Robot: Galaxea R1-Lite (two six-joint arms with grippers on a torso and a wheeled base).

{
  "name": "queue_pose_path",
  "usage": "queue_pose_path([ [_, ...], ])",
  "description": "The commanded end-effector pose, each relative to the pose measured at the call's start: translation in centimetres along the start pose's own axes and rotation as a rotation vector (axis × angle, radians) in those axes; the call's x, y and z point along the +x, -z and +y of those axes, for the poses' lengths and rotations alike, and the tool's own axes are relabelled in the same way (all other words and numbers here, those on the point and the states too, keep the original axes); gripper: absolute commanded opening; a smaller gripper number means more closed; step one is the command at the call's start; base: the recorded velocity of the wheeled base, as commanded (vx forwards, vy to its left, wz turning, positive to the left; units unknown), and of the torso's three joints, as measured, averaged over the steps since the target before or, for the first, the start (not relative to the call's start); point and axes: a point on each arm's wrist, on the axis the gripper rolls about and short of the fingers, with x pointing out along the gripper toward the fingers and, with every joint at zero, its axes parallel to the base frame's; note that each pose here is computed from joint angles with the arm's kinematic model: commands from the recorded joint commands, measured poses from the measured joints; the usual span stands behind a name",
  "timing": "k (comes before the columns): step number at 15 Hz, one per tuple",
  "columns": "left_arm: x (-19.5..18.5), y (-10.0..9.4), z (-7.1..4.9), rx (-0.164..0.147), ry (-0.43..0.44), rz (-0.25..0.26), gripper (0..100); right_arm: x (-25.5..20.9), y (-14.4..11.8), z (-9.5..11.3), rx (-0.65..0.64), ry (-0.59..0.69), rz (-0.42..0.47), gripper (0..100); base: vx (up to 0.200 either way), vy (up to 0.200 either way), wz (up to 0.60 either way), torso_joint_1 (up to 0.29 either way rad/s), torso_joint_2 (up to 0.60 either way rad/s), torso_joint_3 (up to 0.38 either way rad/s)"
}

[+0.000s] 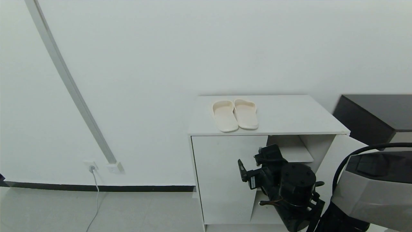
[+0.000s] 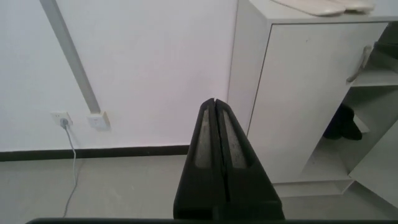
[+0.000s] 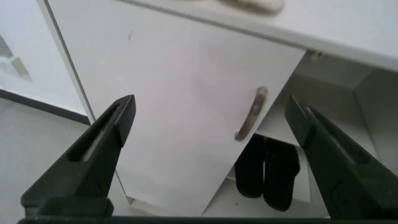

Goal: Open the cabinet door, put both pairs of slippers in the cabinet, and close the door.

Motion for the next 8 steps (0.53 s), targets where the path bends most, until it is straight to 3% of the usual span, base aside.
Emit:
queue_pose_path([
  [1,0.0,0.0,0.0,0.000,-0.001,0.000,0,0.1,-0.3,-0.1,0.005,-0.003,-0.008,100,0.000,0.000,0.60,0.261,-0.60,-0.339],
  [2,0.0,0.0,0.0,0.000,0.000,0.000,0,0.2,-0.2,-0.1,0.005,-0.009,-0.008,100,0.000,0.000,0.60,0.261,-0.62,-0.344],
  [4,0.0,0.0,0.0,0.000,0.000,0.000,0,0.2,0.1,0.0,0.000,-0.016,-0.002,100,0.000,0.000,0.00,0.171,-0.39,-0.195],
  [8,0.0,0.0,0.0,0.000,-0.001,0.000,0,-0.6,-2.0,-0.4,0.015,-0.012,-0.054,100,0.000,0.000,0.00,0.012,-0.03,-0.021],
])
